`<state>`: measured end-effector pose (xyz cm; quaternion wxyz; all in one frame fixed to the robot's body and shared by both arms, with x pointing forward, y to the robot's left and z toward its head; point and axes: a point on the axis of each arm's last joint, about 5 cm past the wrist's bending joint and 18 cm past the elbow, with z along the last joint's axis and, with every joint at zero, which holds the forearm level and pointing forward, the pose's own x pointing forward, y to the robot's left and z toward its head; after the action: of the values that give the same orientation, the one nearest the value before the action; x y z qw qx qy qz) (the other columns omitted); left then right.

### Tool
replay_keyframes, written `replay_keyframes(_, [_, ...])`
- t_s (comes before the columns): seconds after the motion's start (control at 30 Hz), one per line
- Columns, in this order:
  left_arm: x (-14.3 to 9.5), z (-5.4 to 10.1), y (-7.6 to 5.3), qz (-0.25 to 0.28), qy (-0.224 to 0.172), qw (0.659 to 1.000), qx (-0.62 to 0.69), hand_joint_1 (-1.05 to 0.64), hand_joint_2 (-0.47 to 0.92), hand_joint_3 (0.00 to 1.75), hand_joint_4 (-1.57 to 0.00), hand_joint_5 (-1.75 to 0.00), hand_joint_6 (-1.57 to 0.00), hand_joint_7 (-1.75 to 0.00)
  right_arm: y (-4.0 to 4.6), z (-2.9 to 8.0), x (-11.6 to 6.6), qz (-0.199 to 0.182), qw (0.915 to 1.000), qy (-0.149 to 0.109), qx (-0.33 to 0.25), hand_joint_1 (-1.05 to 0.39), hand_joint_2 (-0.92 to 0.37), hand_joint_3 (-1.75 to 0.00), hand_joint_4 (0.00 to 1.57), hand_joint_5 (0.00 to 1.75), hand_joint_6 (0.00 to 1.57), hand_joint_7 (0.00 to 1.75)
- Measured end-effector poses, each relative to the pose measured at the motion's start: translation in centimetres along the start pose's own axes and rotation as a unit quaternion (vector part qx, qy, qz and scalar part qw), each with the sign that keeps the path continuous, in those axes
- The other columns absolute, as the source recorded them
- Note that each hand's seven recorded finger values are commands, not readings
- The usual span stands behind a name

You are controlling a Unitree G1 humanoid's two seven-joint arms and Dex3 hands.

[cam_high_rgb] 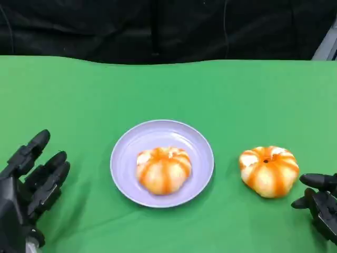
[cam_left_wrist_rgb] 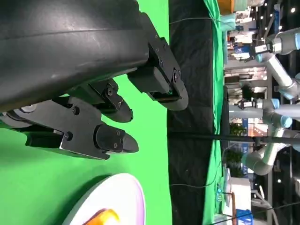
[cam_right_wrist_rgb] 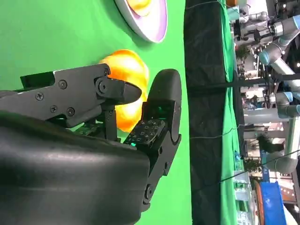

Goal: Grasp the bread from the table and place it into the plate.

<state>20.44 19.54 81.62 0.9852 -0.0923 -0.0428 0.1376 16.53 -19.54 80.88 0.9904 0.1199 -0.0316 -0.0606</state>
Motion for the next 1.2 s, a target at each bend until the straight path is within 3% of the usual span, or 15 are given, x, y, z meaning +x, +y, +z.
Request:
replay_keyframes(0.4, [0.0,0.0,0.0,0.0,0.0,1.0,0.0,0.06,0.92,0.23,-0.9,-0.01,-0.77,-0.01,-0.03,0.01,-0.01,-0.001,1.0,0.0,0.0,0.0,-0.92,-0.46,0.62,1.36,0.81,0.79])
replay_keyframes(0.5, [0.01,-0.02,-0.05,0.006,0.001,1.0,0.005,0.08,0.92,0.34,-1.08,-0.11,-0.96,-0.09,-0.03,0.01,0.0,-0.001,1.0,0.0,-0.001,-0.01,-0.92,-0.45,0.62,1.36,0.8,0.8])
replay_keyframes(0.53, [0.01,-0.04,-0.06,0.01,0.003,1.0,0.009,0.04,0.88,0.46,-1.03,-0.67,-0.98,-0.52,-0.02,0.01,0.01,0.0,1.0,0.0,-0.001,-0.01,-0.92,-0.44,0.62,1.36,0.8,0.8])
replay_keyframes(0.57, [0.01,-0.06,-0.06,0.017,0.004,1.0,0.014,0.01,0.83,0.59,-0.91,-1.18,-0.89,-0.97,-0.02,0.01,0.01,0.0,1.0,0.0,-0.001,-0.01,-0.92,-0.44,0.62,1.36,0.8,0.8])
replay_keyframes(0.6, [0.02,-0.08,-0.06,0.026,0.005,0.999,0.021,0.0,0.8,0.64,-0.87,-1.36,-0.86,-1.13,-0.02,0.01,0.02,0.0,1.0,0.0,-0.001,-0.01,-0.92,-0.44,0.62,1.36,0.8,0.79])
replay_keyframes(0.67, [0.05,-0.05,-0.04,0.04,0.005,0.999,0.029,0.0,0.78,0.7,-0.83,-1.52,-0.83,-1.28,-0.02,0.02,0.03,0.0,1.0,0.0,-0.001,-0.01,-0.92,-0.44,0.62,1.36,0.8,0.79])
replay_keyframes(1.2, [0.15,0.03,-0.03,0.048,0.003,0.998,0.038,0.0,0.75,0.75,-0.81,-1.55,-0.82,-1.31,-0.06,0.05,0.08,-0.003,1.0,-0.001,0.0,0.0,-0.92,-0.44,0.63,1.36,0.81,0.8])
